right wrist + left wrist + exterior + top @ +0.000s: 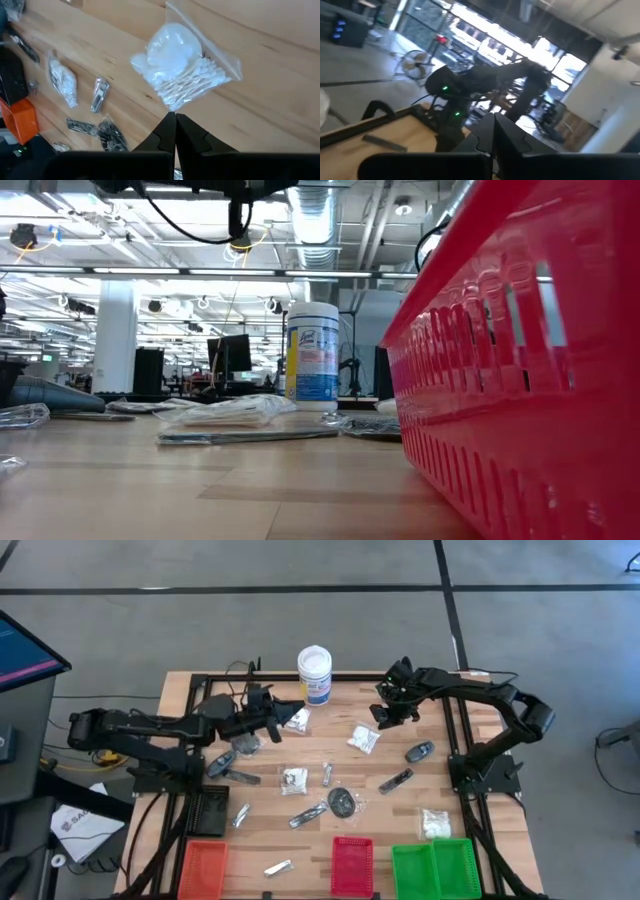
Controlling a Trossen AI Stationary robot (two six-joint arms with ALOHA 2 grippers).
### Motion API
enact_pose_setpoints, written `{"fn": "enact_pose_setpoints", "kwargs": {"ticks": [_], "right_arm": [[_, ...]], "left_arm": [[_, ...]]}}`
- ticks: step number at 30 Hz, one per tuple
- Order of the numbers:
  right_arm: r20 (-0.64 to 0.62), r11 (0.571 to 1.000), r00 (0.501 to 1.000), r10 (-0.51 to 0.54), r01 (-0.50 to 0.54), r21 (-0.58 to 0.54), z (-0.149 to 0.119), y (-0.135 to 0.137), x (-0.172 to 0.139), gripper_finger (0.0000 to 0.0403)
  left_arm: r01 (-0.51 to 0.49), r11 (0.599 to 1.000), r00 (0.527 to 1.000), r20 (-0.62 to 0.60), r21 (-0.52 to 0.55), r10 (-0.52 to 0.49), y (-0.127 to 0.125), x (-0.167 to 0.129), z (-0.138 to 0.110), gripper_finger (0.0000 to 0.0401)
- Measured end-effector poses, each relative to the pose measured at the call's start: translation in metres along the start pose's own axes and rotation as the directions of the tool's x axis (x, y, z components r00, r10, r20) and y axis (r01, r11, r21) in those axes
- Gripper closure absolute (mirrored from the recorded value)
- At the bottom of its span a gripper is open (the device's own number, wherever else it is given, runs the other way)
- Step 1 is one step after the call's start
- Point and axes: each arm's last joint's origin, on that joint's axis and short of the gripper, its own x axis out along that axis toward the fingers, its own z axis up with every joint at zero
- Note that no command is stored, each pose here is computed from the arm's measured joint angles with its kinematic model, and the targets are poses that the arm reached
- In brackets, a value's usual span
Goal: Pick & Place Travel size toiletries
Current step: Put the white cotton pack into the right green bin
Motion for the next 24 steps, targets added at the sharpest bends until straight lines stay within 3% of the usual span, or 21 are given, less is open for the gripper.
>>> {"fn": "enact_pose_setpoints", "kwargs": {"ticks": [7, 24], "right_arm": [[-0.022, 0.999, 1.000, -0.001, 0.002, 0.033, -0.007, 0.008, 0.005, 0.0385], [0.086, 0.996, 0.995, -0.044, 0.037, 0.080, 0.007, -0.003, -0.003, 0.0311]], "left_arm": [[0.032, 0.999, 0.991, -0.131, 0.019, -0.030, 0.019, 0.000, 0.001, 0.0398], [0.070, 0.997, 0.986, -0.153, 0.035, -0.064, 0.030, 0.000, 0.008, 0.0398]]}}
